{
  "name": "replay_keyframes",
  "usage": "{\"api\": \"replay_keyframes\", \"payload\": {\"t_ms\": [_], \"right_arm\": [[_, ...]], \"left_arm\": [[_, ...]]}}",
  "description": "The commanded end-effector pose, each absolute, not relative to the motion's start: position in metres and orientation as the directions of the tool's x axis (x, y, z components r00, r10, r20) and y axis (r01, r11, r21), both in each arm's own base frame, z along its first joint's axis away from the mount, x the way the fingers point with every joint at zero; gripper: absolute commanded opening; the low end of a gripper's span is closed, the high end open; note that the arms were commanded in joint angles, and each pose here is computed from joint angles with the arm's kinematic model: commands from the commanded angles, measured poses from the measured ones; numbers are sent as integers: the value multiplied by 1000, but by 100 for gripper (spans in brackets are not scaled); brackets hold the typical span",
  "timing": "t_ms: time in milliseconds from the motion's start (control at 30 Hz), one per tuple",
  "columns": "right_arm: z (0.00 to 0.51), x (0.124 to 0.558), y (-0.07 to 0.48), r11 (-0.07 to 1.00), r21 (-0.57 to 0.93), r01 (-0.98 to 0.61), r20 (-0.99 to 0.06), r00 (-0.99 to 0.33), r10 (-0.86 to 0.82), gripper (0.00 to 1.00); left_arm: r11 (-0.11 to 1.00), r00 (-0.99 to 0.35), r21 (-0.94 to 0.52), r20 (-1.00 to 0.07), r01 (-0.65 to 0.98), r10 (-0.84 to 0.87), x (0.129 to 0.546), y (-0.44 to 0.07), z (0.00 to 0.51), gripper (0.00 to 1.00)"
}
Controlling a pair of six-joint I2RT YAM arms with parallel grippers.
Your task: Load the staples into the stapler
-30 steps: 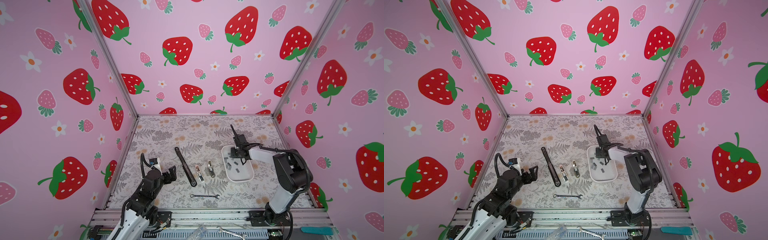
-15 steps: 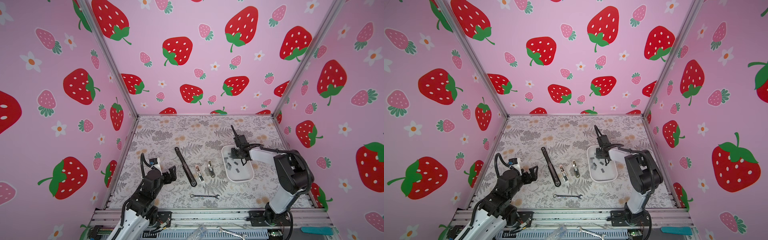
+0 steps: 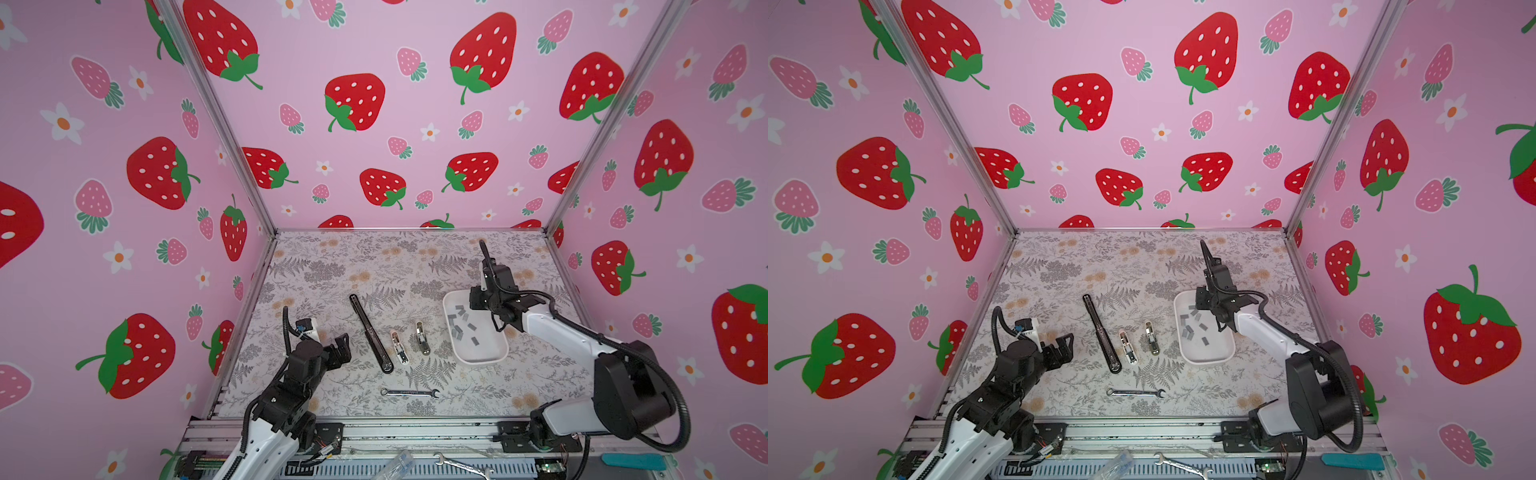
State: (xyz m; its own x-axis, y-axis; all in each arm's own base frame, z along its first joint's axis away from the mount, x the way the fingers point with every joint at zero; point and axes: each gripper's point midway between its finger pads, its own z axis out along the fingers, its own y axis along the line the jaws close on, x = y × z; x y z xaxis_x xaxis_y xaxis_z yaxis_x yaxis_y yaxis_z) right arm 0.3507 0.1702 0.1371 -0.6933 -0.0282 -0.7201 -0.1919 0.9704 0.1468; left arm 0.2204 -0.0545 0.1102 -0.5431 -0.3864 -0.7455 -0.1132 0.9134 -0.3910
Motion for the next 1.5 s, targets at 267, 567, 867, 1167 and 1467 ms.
{"api": "replay_keyframes", "payload": {"t_ms": [267, 567, 867, 1167, 1467], "right_arm": [[199, 278, 231, 880, 305, -364, -817, -575, 46, 11], [201, 228, 298, 791, 271, -548, -882, -471, -24, 11], [151, 186, 359, 709, 251, -659, -864, -483, -143, 8], [122, 164, 405, 697, 218, -683, -853, -480, -204, 7], [116, 165, 425, 702, 221, -677, -854, -482, -196, 7]], "left_arm": [[871, -493, -451, -722, -196, -485, 209, -41, 107, 99], [870, -533, -475, -706, -130, -465, 207, -55, 106, 99], [874, -537, -474, -713, -104, -450, 208, -58, 108, 99], [873, -542, -479, -712, -90, -446, 208, -61, 107, 99], [873, -544, -480, -712, -84, -444, 208, -62, 108, 99]]}}
